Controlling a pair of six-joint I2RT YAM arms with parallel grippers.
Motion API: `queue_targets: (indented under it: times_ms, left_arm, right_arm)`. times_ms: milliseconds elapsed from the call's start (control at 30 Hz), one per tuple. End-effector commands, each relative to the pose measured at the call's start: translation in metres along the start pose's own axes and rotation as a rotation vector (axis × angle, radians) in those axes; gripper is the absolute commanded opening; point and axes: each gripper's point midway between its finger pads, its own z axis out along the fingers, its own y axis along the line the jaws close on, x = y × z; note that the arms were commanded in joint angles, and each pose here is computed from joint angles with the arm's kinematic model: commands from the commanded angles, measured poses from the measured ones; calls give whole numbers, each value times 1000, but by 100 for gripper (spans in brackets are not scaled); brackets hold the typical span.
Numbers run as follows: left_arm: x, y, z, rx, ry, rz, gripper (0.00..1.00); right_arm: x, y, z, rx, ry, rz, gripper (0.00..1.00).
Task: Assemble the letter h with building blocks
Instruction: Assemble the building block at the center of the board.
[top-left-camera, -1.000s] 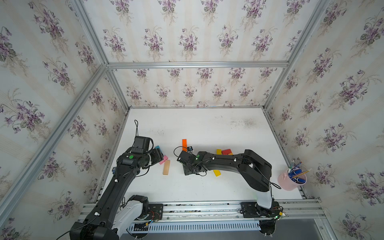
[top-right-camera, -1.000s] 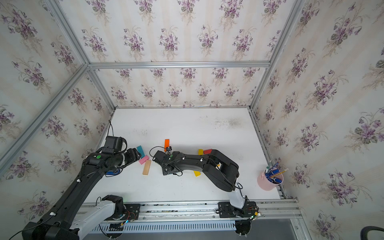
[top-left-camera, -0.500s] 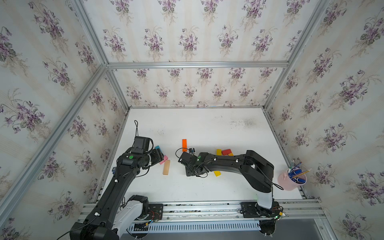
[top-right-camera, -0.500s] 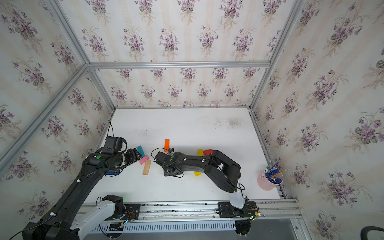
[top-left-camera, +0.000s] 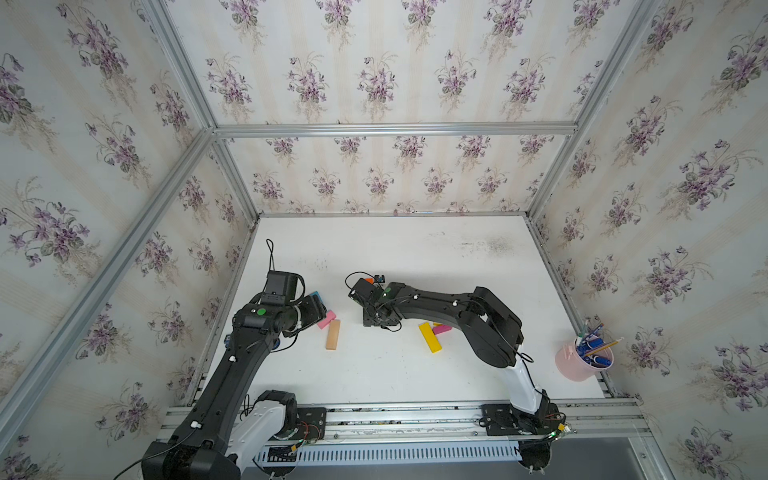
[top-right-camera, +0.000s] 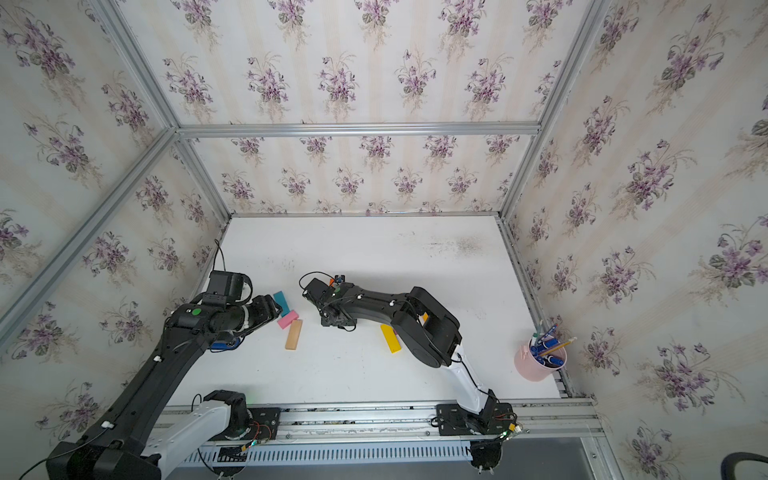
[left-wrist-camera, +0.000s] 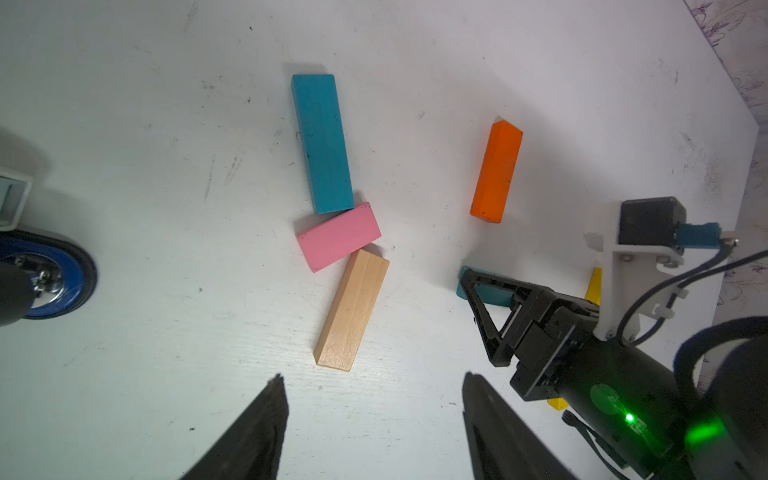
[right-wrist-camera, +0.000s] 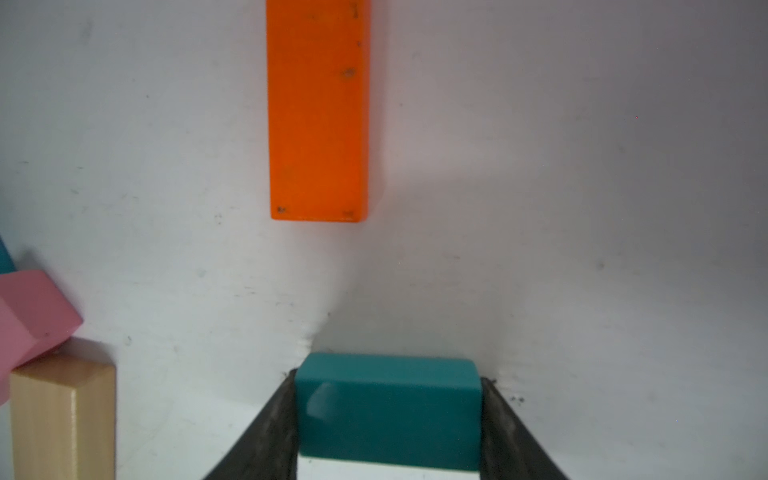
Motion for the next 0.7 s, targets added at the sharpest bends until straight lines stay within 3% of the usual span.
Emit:
queue_targets:
  times_ms: [0,300,467,667]
  left_arm:
    - [-1,-2,1,13,2,10,69]
    - [-1,-2,2,13,3,10,69]
    - [-1,-2,2,16,3,9,69]
    - [-1,-3,2,19,3,10,69]
  right_arm:
    - [2,-1,9,10,25,1,47]
    - [-11,-6,19,31,20,15,50]
    - [-11,-2,21,28,28,12,62]
    - [-10,-2,20,24,31,12,64]
